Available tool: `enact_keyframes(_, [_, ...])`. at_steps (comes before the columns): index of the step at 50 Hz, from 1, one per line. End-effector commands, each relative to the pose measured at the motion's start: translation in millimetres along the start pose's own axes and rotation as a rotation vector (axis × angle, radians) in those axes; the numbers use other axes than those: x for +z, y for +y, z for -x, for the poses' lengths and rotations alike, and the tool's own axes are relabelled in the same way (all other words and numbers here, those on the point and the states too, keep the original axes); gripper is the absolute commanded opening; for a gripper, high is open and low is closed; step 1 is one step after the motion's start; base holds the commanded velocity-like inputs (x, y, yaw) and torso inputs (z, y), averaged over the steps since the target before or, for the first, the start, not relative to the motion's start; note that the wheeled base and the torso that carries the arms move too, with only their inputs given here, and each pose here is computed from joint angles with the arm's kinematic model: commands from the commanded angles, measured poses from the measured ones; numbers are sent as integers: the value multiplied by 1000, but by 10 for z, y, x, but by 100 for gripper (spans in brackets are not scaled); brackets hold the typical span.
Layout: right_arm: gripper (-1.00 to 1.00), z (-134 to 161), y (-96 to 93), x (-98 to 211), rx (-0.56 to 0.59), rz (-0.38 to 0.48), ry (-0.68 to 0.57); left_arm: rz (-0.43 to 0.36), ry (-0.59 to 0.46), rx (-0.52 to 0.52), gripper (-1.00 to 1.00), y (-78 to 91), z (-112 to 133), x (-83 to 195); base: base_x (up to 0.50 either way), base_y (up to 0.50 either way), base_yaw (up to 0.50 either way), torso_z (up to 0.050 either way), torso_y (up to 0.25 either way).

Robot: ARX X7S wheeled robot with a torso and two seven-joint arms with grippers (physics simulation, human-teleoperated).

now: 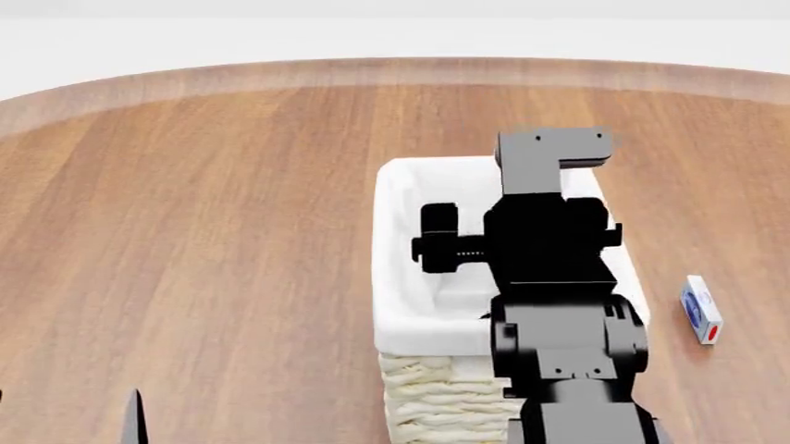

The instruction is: Pick up the alphabet soup and put it in the basket.

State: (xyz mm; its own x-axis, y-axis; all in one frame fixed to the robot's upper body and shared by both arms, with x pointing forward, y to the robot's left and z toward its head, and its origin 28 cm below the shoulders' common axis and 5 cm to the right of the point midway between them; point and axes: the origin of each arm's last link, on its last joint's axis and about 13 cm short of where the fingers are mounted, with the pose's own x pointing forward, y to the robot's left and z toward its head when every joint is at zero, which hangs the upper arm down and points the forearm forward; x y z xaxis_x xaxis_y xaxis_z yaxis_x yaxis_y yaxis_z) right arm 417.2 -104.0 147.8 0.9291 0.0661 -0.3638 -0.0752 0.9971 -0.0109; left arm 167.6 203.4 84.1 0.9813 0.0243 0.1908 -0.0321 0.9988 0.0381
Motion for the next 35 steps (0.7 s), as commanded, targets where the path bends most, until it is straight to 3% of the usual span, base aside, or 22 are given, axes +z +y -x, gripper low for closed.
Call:
enact_keyframes(1, [100,-26,24,344,41,-54,-413,0,2,-1,100,-1,-6,-8,0,0,0,0,0])
enact_keyframes(9, [100,36,49,693,44,-78,-508,-2,1,0,100,1,-5,-4,0,0,0,0,0])
enact_keyframes(20, [100,123,-40,995,41,-27,-571,-2,3,-3,100,-7,-3,-1,0,0,0,0,0])
enact_keyframes(25, [100,256,-85,987,46,-28,-616,-3,6,-3,100,-9,-8,-13,0,0,0,0,0])
enact_keyframes(35, [100,828,-152,729,58,-24,-676,-3,2,-3,100,-6,1,9,0,0,0,0,0])
